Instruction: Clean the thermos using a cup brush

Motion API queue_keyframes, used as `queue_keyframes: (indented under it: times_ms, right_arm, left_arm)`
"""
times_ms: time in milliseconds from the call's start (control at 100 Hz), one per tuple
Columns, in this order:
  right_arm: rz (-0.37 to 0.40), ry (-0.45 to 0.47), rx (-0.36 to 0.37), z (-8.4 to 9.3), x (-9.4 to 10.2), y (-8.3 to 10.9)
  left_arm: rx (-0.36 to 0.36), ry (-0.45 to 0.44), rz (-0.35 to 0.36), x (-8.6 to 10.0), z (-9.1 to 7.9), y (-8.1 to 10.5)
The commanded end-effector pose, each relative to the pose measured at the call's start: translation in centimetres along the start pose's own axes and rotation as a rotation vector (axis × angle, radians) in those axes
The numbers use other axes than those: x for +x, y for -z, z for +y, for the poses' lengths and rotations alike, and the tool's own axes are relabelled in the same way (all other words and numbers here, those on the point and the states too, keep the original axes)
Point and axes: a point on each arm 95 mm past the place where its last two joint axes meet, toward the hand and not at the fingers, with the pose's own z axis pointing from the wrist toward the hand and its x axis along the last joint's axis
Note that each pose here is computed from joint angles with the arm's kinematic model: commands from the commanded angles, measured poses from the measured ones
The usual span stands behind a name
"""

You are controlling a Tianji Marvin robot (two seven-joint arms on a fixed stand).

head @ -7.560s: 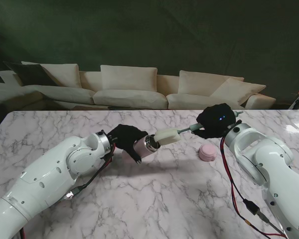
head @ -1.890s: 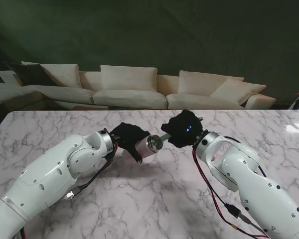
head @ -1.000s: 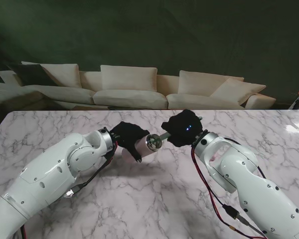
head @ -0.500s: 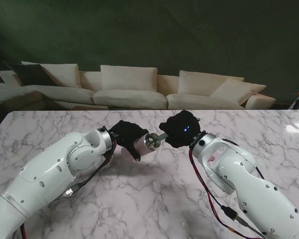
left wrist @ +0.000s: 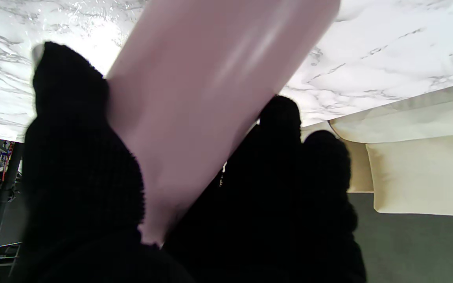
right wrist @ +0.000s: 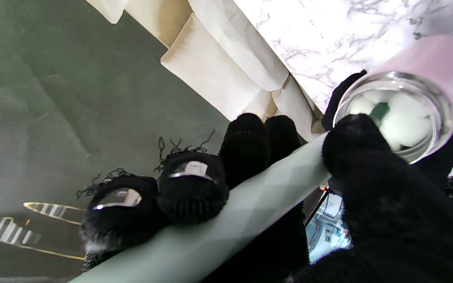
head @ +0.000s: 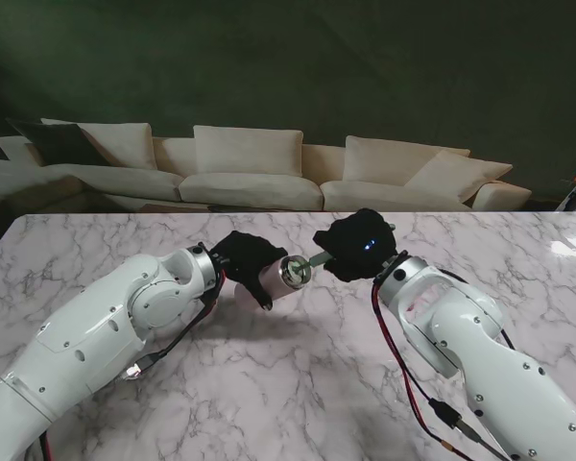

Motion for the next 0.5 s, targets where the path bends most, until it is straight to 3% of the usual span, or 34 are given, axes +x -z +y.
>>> queue_keyframes:
  times_ms: [0, 490]
  right_arm:
    - [-0.02, 0.008, -0.025, 0.8, -0.4, 0.0]
    - [0.062, -0.011, 0.024, -0.8, 1.4, -1.9]
  left_arm:
    - [-0.014, 0.0, -0.001, 0.1, 0.1, -0.1]
    - [-0.011, -0.006, 0.005, 0.1, -0.1, 0.0]
